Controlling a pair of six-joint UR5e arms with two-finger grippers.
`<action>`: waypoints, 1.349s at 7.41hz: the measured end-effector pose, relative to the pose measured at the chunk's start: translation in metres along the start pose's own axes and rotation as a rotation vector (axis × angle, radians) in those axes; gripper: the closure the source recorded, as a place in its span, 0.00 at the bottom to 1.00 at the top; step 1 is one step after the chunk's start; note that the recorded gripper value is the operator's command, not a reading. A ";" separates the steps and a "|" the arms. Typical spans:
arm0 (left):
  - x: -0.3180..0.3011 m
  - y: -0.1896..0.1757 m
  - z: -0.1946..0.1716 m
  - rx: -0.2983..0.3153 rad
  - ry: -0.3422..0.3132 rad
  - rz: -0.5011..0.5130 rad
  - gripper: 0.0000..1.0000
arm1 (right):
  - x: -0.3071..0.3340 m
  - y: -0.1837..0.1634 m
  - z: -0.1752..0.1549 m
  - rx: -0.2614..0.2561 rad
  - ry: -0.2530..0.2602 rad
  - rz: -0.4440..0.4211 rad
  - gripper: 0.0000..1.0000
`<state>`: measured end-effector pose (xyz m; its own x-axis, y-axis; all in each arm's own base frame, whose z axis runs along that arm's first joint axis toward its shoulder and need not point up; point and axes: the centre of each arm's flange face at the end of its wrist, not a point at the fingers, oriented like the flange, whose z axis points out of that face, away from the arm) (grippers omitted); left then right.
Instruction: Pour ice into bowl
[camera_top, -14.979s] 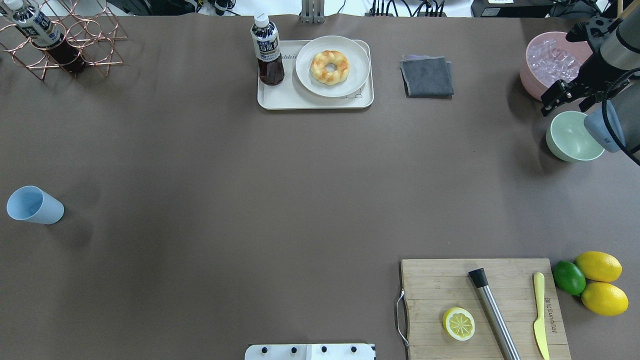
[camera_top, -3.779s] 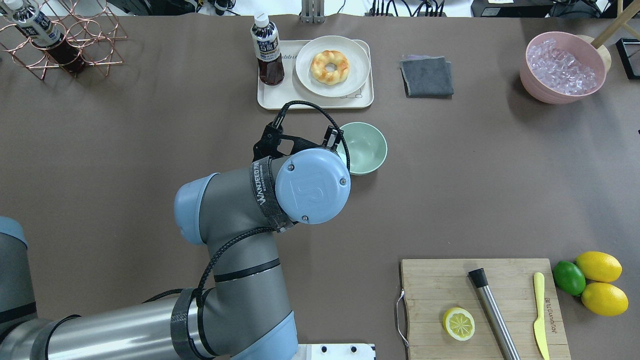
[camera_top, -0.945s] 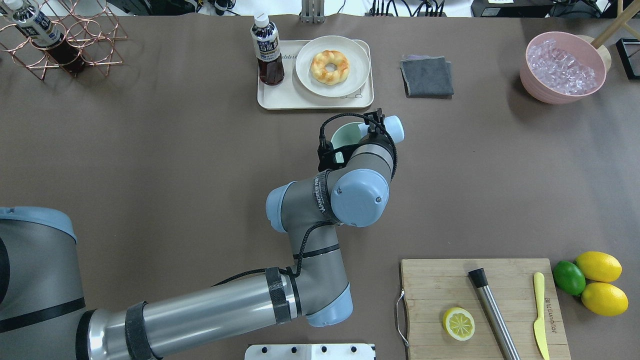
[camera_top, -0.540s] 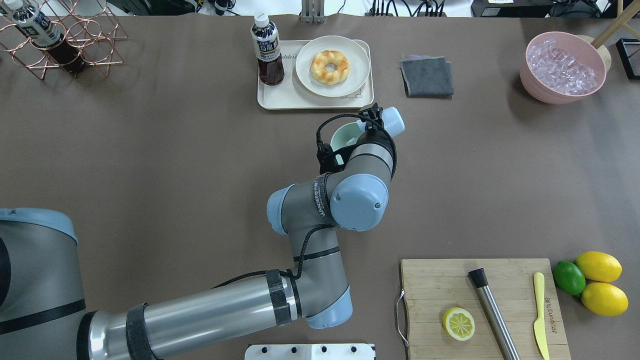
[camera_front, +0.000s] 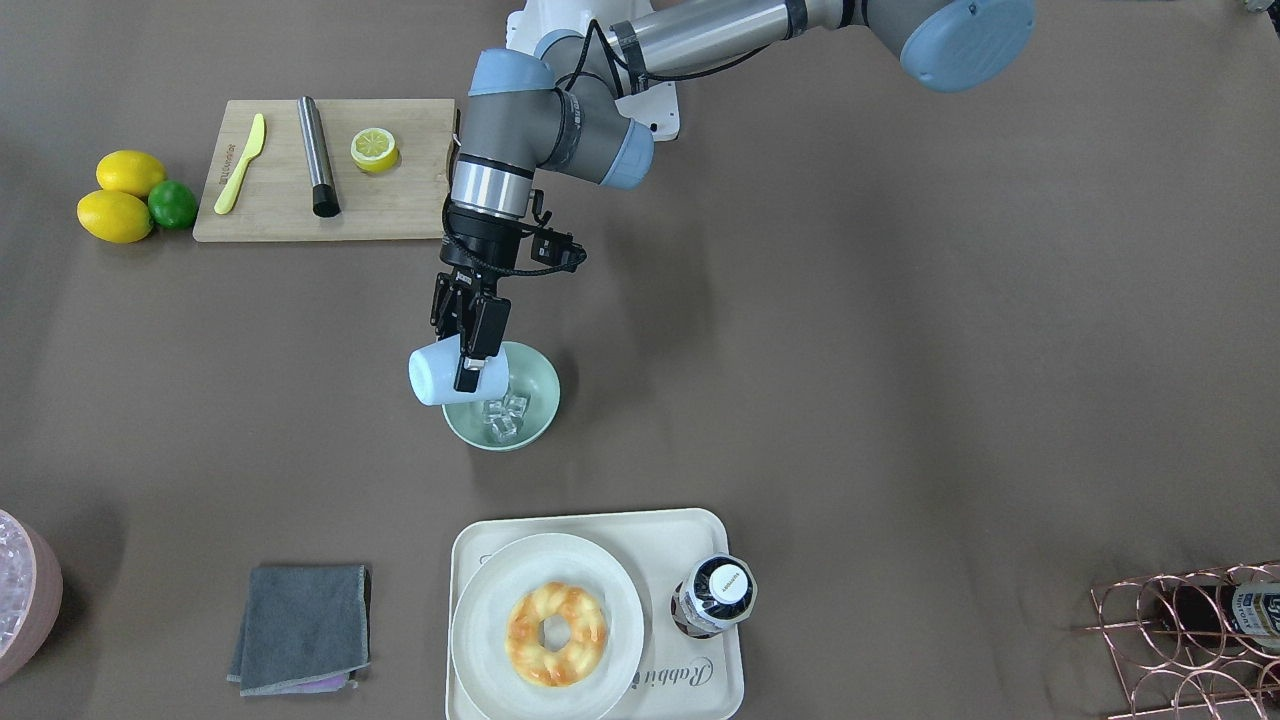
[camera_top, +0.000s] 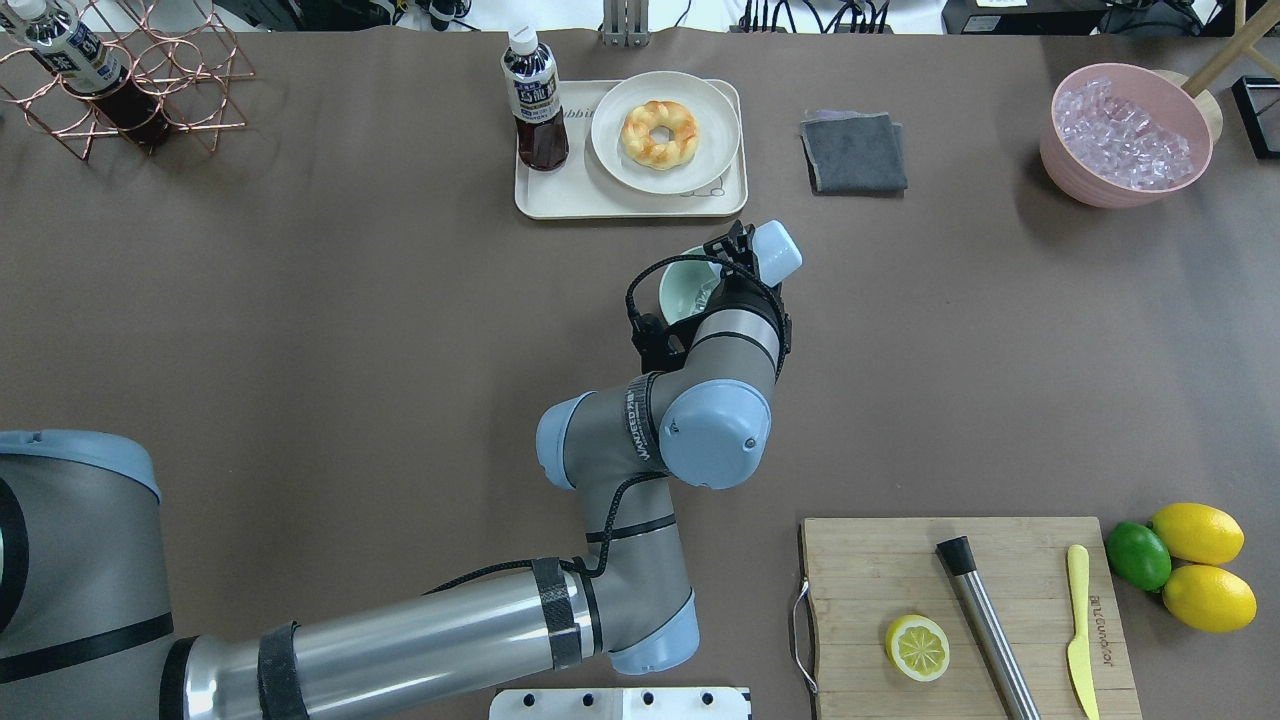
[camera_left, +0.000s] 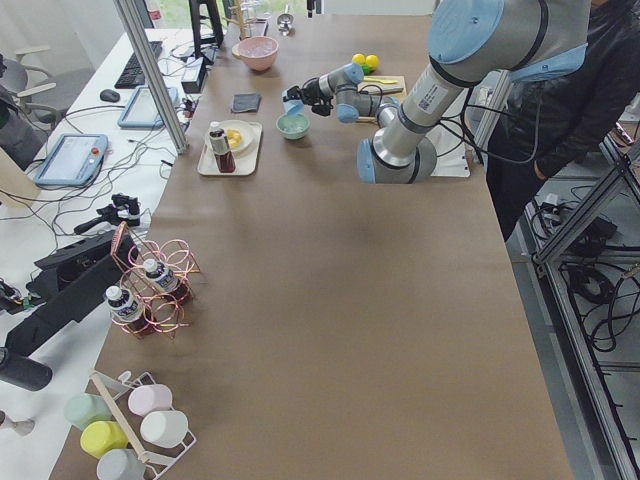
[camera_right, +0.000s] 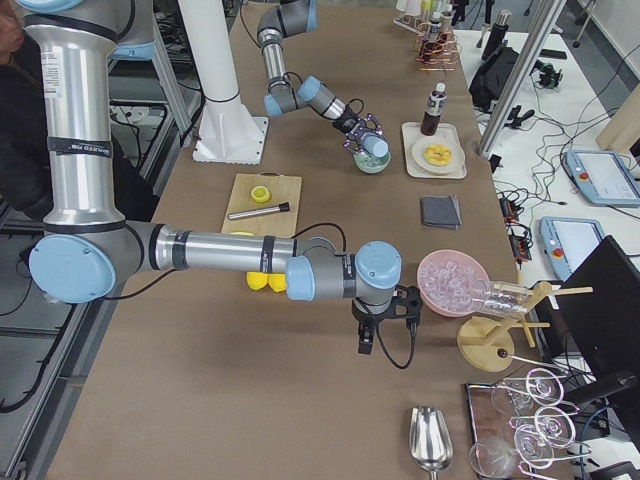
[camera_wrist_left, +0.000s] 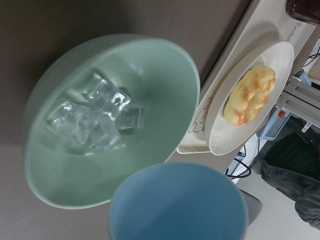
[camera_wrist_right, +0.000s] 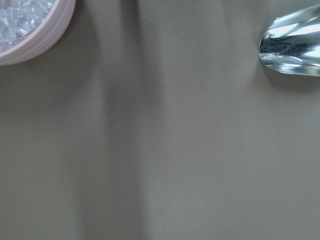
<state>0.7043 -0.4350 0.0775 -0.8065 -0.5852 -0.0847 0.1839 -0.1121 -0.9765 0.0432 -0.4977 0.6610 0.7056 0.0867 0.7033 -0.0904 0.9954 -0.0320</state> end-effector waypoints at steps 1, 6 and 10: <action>0.001 0.002 -0.002 -0.005 0.007 -0.014 0.56 | -0.003 0.000 -0.006 0.003 -0.003 0.006 0.01; 0.040 0.012 -0.019 0.035 -0.024 0.191 0.57 | -0.008 -0.003 -0.014 -0.002 -0.005 0.013 0.01; 0.155 -0.070 -0.067 0.269 -0.256 0.567 0.60 | -0.002 -0.003 -0.007 -0.012 -0.006 0.020 0.01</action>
<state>0.5286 -0.4637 0.1193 -0.3911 -0.7806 -0.4876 0.6997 0.0920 -0.7085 0.0471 -0.5003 0.6550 0.6996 0.1065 0.7065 -0.0962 0.9939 -0.0546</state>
